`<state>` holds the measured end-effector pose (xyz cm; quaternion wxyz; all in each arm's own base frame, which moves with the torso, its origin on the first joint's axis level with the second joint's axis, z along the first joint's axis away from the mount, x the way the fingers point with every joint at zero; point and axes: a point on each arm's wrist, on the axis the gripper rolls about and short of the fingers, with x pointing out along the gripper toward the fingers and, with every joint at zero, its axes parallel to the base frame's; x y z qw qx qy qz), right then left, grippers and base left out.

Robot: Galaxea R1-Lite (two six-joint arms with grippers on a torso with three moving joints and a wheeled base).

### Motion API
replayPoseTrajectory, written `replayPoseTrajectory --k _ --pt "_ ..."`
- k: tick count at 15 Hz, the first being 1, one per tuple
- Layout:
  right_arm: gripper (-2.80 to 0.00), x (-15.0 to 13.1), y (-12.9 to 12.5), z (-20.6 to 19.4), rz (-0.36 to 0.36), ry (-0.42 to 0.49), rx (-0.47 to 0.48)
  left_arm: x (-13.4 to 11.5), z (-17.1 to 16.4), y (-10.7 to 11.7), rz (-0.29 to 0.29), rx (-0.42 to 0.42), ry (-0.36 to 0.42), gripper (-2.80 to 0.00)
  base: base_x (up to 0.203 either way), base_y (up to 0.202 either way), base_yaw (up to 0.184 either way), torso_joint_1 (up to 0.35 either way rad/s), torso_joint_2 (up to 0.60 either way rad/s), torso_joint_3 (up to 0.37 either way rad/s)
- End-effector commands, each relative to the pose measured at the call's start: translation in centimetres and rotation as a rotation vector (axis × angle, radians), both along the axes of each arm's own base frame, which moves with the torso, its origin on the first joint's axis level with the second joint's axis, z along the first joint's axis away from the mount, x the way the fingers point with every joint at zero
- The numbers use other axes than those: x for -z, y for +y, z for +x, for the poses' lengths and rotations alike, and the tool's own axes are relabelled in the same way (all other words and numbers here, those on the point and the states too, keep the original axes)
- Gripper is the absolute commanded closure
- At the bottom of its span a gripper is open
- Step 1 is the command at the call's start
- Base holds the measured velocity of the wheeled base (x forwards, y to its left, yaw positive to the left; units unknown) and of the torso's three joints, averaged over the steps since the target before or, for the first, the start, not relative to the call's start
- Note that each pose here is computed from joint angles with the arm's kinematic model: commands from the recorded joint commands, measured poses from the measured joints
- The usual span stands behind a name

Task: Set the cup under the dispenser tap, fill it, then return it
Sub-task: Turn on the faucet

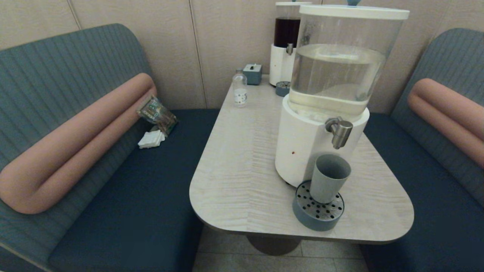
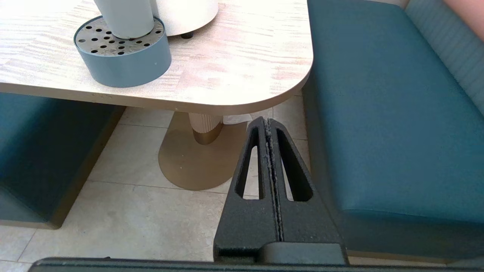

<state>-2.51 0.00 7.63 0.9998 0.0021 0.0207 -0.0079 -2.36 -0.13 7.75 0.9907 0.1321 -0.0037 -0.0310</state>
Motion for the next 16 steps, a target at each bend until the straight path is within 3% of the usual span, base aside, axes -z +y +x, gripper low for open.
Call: replayPoseTrajectory --k 1,2,3,16 --pt "0.00 0.00 0.00 0.01 0.000 0.001 0.000 0.54 0.04 0.00 -0.102 -0.004 0.049 0.00 0.000 0.000 0.000 0.000 0.00 0.000" --pt "0.00 0.00 0.00 0.01 0.000 0.001 0.000 0.60 0.01 0.03 -0.149 -0.020 0.062 0.00 0.000 0.000 0.000 0.000 0.00 0.000" --pt "0.00 0.00 0.00 0.00 0.000 0.001 0.000 0.59 0.05 0.05 -0.157 -0.028 0.053 0.00 0.000 0.000 0.000 0.000 0.00 0.000" --pt "0.00 -0.01 -0.01 0.08 -0.037 -0.018 0.001 0.55 0.07 0.05 -0.162 -0.029 0.046 0.00 0.000 0.000 0.000 0.000 0.00 0.000"
